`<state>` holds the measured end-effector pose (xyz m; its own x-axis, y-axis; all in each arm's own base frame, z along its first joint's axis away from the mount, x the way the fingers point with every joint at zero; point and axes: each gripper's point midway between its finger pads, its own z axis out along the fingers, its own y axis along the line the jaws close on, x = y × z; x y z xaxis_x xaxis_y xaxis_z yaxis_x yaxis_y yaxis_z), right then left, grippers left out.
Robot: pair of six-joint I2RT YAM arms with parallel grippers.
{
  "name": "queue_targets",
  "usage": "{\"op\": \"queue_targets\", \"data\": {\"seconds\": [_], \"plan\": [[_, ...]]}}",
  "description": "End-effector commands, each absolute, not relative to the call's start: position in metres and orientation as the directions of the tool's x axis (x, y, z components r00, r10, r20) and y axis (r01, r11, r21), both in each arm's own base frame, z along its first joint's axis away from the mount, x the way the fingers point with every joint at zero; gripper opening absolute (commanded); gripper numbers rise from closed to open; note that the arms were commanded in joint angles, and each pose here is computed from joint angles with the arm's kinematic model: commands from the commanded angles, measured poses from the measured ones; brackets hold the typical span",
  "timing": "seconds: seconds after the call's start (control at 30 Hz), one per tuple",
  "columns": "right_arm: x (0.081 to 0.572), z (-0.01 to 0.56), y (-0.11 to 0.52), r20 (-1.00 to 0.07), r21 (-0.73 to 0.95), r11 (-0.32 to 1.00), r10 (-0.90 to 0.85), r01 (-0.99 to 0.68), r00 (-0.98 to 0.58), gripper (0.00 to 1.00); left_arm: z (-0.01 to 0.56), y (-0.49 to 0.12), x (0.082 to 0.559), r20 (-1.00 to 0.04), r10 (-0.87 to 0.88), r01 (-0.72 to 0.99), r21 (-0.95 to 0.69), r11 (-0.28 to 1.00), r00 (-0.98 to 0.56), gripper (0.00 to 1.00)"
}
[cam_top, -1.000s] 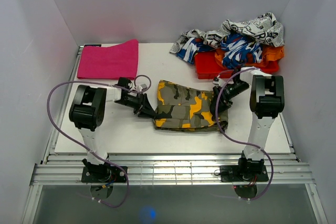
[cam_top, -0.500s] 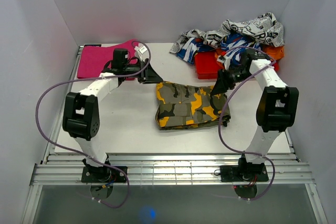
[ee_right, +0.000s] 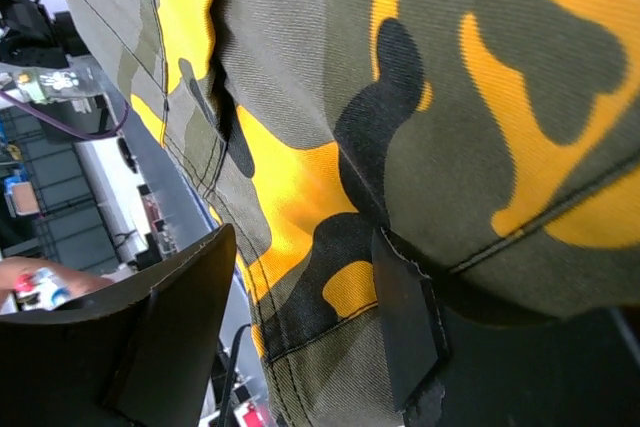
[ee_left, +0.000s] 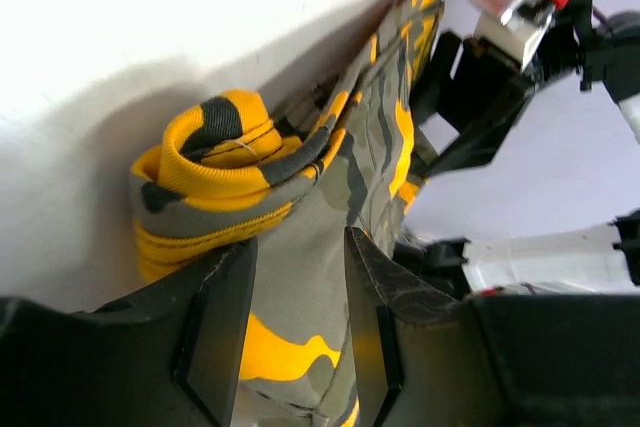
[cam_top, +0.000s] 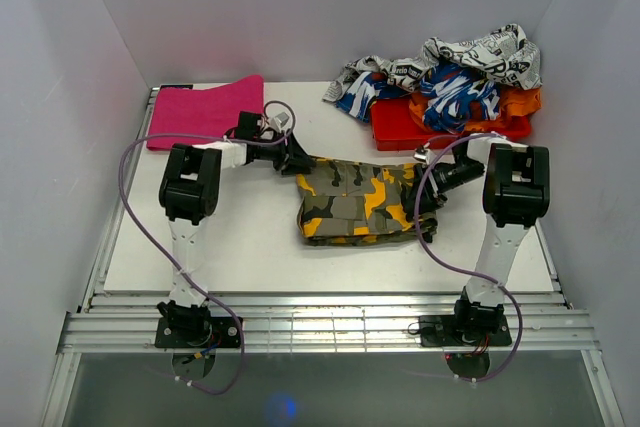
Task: Fold and stack the trousers
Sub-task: Fold the trousers
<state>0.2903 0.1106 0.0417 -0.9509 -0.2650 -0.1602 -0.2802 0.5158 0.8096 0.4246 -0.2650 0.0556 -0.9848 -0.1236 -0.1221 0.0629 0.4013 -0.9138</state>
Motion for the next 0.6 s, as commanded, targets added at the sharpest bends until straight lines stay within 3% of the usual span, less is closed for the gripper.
{"op": "queue_targets", "data": {"seconds": [0.0,0.03,0.07,0.1,0.2,0.27,0.43,0.5,0.57], "plan": [[0.299,0.037,0.096,-0.234,0.708,0.583,-0.338,-0.398,-0.912,0.64,0.103,-0.241,0.458,-0.322,-0.142,0.240,-0.879,0.411,-0.936,0.51],[0.304,0.046,0.095,-0.272,0.692,0.575,-0.353,-0.437,-0.895,0.64,0.115,-0.239,0.455,-0.344,-0.119,0.270,-0.872,0.407,-0.931,0.51],[0.307,0.063,0.096,-0.320,0.678,0.559,-0.360,-0.477,-0.876,0.65,0.131,-0.239,0.453,-0.429,-0.079,0.366,-0.841,0.398,-0.900,0.51],[0.298,0.076,0.097,-0.308,0.697,0.542,-0.365,-0.470,-0.879,0.65,0.166,-0.241,0.442,-0.485,-0.059,0.437,-0.828,0.352,-0.872,0.52],[0.289,0.108,0.098,-0.374,0.679,0.496,-0.401,-0.541,-0.836,0.64,0.217,-0.249,0.408,-0.533,-0.036,0.501,-0.814,0.293,-0.845,0.52],[0.275,0.111,0.095,-0.357,0.670,0.505,-0.423,-0.543,-0.833,0.63,0.210,-0.260,0.371,-0.467,0.003,0.451,-0.852,0.265,-0.884,0.52],[0.226,0.065,0.074,-0.169,0.661,0.584,-0.496,-0.471,-0.852,0.57,0.174,-0.288,0.291,-0.300,0.076,0.309,-0.918,0.249,-0.951,0.52],[0.219,0.042,0.065,-0.111,0.633,0.630,-0.502,-0.450,-0.858,0.57,0.160,-0.297,0.282,-0.251,0.078,0.263,-0.926,0.270,-0.965,0.52],[0.219,0.025,0.060,-0.069,0.613,0.663,-0.496,-0.429,-0.865,0.57,0.128,-0.302,0.281,-0.126,0.046,0.135,-0.933,0.335,-0.991,0.52]]}}
